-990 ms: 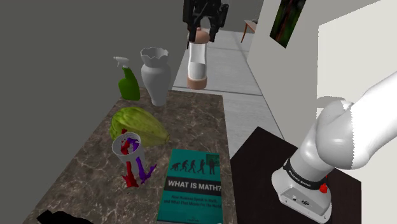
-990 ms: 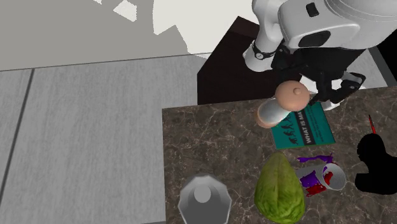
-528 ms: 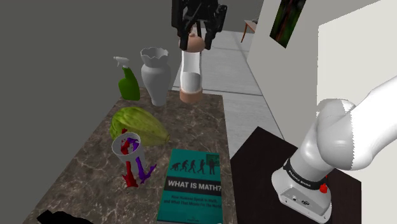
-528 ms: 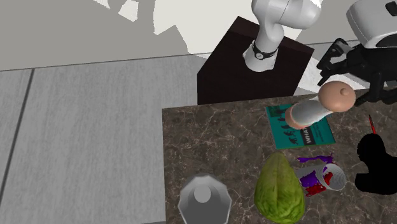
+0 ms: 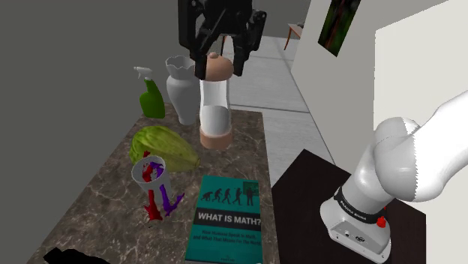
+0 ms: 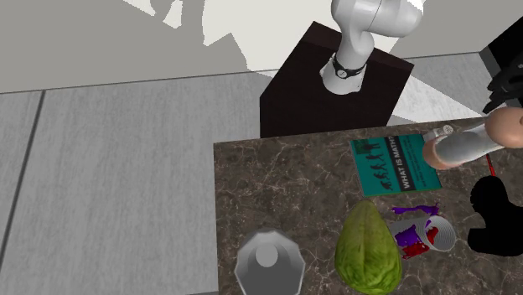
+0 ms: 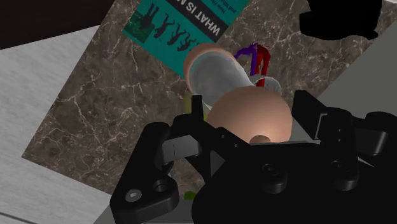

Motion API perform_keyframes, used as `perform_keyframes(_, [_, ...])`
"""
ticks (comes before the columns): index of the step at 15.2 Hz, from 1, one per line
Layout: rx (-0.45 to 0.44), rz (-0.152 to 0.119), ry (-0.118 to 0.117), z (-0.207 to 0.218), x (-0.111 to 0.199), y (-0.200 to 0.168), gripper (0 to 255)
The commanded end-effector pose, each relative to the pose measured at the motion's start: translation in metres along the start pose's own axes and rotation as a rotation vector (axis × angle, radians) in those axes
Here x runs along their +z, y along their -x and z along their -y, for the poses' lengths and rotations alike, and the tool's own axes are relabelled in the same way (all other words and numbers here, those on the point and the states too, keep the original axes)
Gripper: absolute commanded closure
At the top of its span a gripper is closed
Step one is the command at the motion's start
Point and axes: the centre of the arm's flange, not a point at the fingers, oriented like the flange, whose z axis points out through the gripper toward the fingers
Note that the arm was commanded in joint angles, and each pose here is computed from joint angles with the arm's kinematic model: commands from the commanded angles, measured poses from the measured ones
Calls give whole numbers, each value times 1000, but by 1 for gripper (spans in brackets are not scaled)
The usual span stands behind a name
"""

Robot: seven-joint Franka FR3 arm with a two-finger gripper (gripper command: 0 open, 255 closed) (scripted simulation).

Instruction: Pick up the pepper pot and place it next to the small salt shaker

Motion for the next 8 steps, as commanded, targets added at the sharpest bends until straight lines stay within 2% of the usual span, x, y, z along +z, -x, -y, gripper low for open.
perform_keyframes(1, [1, 0, -1, 21, 6, 16, 255])
perform_keyframes(8, [1, 0, -1, 91, 15, 76, 255])
